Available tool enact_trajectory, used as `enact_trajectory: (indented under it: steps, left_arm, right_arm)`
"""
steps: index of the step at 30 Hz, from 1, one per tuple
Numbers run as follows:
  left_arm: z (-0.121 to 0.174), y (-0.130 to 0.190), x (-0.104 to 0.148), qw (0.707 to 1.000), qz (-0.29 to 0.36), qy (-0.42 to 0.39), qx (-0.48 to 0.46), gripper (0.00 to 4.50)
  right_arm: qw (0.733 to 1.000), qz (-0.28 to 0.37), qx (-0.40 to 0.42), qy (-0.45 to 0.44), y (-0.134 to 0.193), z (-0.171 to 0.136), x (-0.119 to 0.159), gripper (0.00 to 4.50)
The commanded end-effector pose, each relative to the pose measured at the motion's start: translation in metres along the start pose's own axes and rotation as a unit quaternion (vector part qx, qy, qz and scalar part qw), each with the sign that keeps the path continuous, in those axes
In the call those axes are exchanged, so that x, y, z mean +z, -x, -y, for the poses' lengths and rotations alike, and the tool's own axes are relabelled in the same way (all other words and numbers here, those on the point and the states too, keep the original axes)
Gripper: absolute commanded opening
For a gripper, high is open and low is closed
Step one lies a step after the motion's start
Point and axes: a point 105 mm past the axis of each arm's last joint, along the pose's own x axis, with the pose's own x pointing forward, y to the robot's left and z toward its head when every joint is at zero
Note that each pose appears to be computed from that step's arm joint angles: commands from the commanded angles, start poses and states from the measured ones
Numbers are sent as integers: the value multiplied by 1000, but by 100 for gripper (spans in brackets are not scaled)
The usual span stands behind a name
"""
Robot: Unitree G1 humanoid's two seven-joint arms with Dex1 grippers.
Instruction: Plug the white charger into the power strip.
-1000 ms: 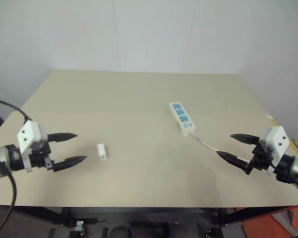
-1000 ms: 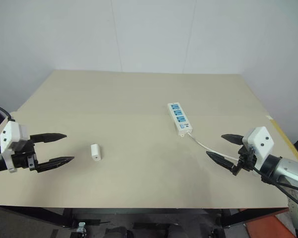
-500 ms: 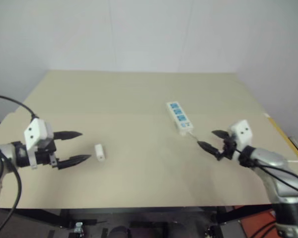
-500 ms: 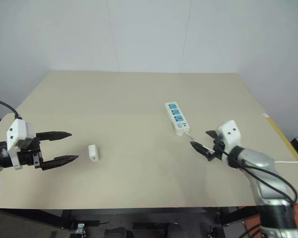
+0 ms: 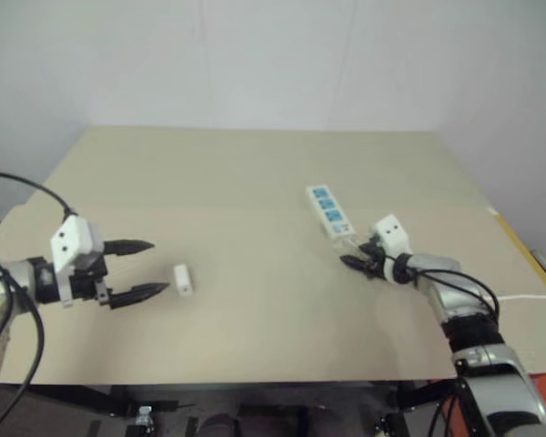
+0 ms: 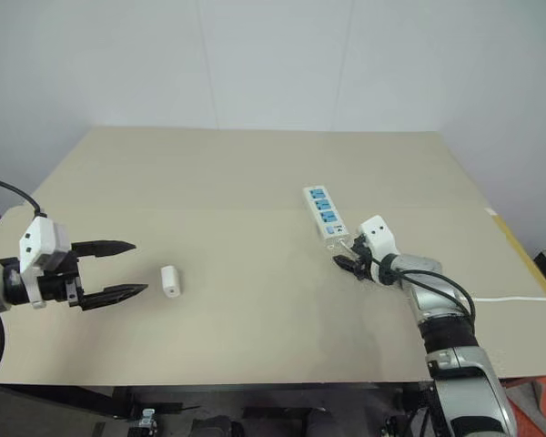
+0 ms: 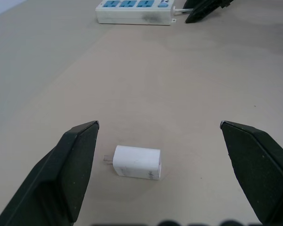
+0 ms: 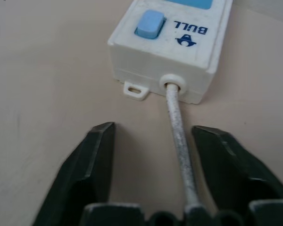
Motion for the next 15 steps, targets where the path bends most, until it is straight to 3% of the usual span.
enact_trajectory:
  steps: [1,6,12,15]
  left_arm:
    - [-1,5,11,1000,11,-26,6,450]
    - [-1,5,10,1000,11,-25,7,450]
    - [-1,3,9,1000,12,-25,3,450]
    - [-1,1,9,1000,13,-25,-1,450]
  right_arm:
    - [1000,11,3,12,-2,1,5,177]
    - [995,67,59,45,6,-19,17,7]
    - [964,156,170,133,32,-56,18,1]
    - [961,148,177,155,35,-57,8,1]
